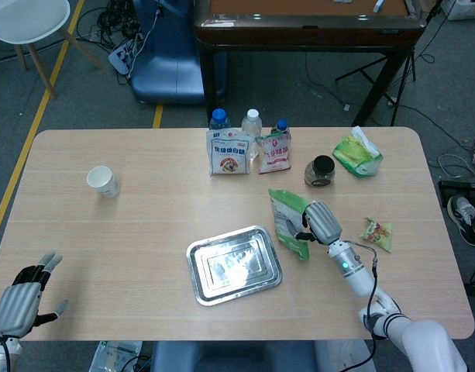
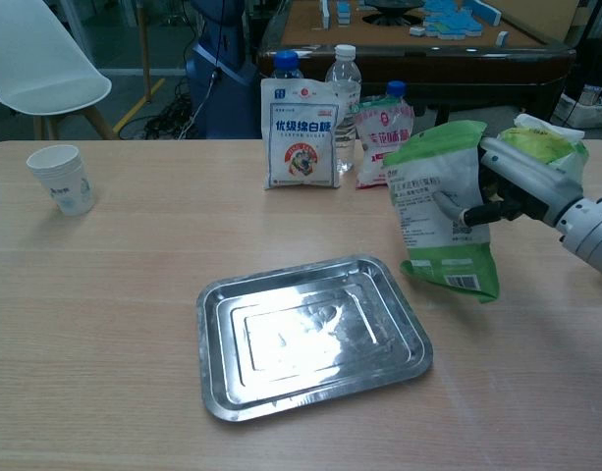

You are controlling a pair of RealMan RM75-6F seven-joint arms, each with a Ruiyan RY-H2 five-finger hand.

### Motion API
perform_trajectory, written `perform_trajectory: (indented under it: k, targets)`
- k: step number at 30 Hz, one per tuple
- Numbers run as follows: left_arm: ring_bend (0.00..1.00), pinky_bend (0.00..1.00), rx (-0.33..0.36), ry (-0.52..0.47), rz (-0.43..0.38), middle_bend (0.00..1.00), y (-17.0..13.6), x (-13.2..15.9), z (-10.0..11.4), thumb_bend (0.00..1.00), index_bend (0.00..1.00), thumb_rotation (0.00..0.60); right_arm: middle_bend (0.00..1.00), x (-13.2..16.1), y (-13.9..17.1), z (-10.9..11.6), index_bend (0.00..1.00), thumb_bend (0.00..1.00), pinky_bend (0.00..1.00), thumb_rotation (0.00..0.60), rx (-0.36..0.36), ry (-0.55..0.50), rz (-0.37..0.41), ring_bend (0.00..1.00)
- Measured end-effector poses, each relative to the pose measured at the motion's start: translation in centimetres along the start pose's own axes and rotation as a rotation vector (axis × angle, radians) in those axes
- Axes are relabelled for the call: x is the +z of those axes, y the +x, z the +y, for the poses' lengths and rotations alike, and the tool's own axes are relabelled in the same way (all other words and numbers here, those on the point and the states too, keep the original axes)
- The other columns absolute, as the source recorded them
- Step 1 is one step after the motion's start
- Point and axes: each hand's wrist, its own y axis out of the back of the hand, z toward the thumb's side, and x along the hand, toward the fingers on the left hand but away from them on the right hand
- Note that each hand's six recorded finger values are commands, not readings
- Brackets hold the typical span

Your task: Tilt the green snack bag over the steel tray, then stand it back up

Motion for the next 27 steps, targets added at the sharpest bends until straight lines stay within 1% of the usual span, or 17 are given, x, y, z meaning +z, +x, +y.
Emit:
perform_trajectory:
  k: [5,7,11,14,16,20,21,23,27]
  targets:
    - [0.19,0.10,-0.005,-0.004,0.007,0.05,-0.1,-0.2,-0.1,0.25,0.10,0.600,0.76,-0.2,0.2,-0.6,0.87,0.55,0.73,0.600,0.006,0.009,0.001,0.72]
    - [0.19,0.09,-0.010,-0.004,0.007,0.04,-0.2,-0.2,-0.2,0.25,0.10,0.600,0.76,-0.3,0.4,-0.8,0.87,0.53,0.71,0.600,0.012,0.017,0.004,0.71]
    - [0.19,0.09,-0.019,-0.007,0.009,0.04,-0.2,-0.2,-0.4,0.25,0.10,0.600,0.72,-0.3,1.0,-1.3,0.87,0.45,0.65,0.600,0.025,0.028,0.013,0.65]
    - [0.19,0.09,-0.021,-0.010,0.011,0.04,-0.3,-0.3,-0.4,0.25,0.10,0.600,0.70,-0.4,1.6,-1.5,0.87,0.41,0.62,0.600,0.032,0.035,0.018,0.62]
    - [0.19,0.09,-0.022,-0.011,0.012,0.04,-0.4,-0.3,-0.4,0.25,0.10,0.600,0.68,-0.4,2.1,-1.5,0.85,0.36,0.58,0.600,0.030,0.041,0.025,0.60]
    - [0.19,0.09,-0.024,-0.016,0.011,0.04,-0.4,-0.3,-0.5,0.25,0.10,0.600,0.61,-0.4,3.1,-1.3,0.76,0.23,0.47,0.600,0.019,0.052,0.037,0.54]
    - [0.19,0.09,-0.025,-0.017,0.011,0.04,-0.4,-0.3,-0.5,0.25,0.10,0.600,0.60,-0.4,3.4,-1.3,0.74,0.18,0.44,0.600,0.015,0.055,0.039,0.52]
    - [0.19,0.09,-0.026,-0.019,0.010,0.04,-0.5,-0.3,-0.6,0.25,0.10,0.600,0.58,-0.5,4.1,-1.1,0.73,0.13,0.39,0.600,0.006,0.058,0.040,0.49]
    - [0.19,0.09,-0.027,-0.022,0.011,0.04,-0.6,-0.3,-0.6,0.25,0.10,0.600,0.55,-0.7,5.5,-0.7,0.69,0.11,0.34,0.600,-0.014,0.058,0.033,0.44]
